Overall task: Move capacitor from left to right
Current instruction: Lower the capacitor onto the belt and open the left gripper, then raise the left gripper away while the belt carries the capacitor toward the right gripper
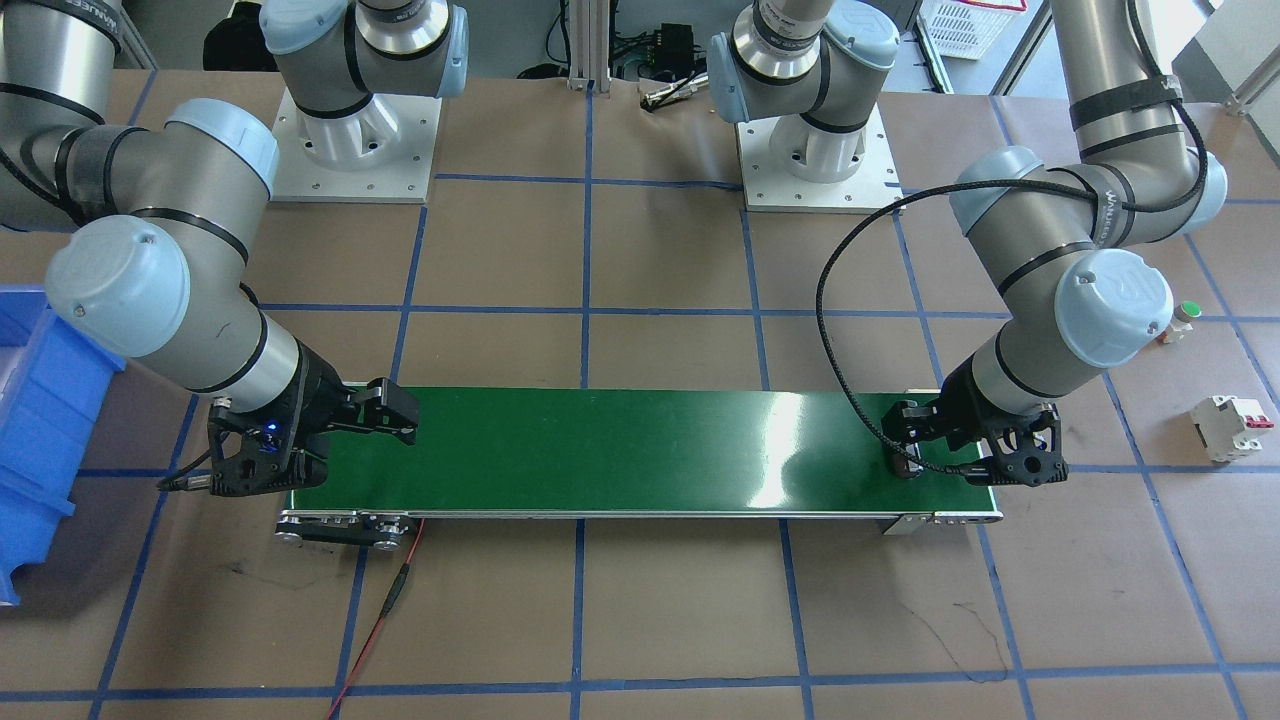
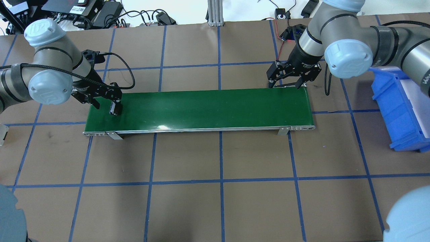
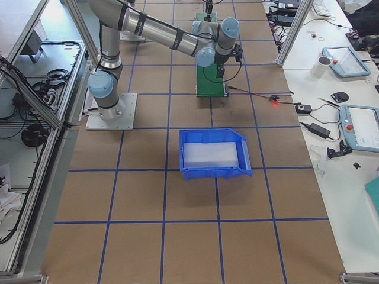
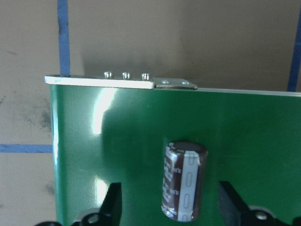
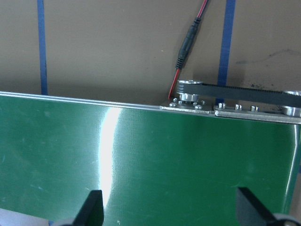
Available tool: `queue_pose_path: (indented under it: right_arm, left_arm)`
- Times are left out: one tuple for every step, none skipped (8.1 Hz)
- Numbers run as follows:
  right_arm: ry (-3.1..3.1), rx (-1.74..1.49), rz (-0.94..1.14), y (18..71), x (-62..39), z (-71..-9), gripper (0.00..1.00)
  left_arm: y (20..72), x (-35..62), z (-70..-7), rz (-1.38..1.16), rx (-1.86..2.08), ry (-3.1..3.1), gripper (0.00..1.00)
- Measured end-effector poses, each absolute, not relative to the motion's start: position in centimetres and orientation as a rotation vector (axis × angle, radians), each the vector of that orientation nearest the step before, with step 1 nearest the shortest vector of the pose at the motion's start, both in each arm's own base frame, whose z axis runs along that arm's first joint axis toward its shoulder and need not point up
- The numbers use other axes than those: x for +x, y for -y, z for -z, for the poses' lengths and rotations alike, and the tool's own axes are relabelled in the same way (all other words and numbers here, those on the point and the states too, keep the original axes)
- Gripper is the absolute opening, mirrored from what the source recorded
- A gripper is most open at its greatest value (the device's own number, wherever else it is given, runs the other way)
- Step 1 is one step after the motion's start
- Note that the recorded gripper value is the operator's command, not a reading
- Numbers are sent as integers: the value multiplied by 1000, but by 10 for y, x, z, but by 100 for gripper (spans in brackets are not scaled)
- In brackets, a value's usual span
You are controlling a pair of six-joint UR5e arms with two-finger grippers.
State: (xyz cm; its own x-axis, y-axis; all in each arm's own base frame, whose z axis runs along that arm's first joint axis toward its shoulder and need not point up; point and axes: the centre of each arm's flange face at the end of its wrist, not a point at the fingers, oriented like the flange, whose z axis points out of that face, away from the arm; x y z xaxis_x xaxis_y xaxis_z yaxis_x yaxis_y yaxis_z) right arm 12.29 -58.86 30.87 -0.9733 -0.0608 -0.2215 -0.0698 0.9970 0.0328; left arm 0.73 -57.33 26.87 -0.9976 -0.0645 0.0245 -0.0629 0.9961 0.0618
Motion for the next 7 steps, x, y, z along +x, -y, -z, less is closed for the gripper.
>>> queue_pose_path:
  right_arm:
    - [-2919,-104,-43,590,123,-308,100]
    - [-2919,-109,-38,592,123,-306,100]
    - [-2917,-111,-37,593,123,-304,100]
    - [-2916,-112,-38,595,123,-300,100]
    - [-2913,-113,-28,598,124,-295,100]
    - [-2892,-113,-24,601,126,-290,100]
    - [-2871,-110,-26,603,128,-286,100]
  left_arm:
    - [575,-6,-274,73,149,3092,100]
    - [573,-30,-289,42,167,3073,100]
    - [570,-58,-322,5,155,3062,100]
    - [567,-81,-363,-5,144,3054,100]
    - [562,-103,-404,-40,106,3051,100]
    - [552,-130,-445,-108,41,3054,100]
    - [535,-150,-480,-169,-15,3053,100]
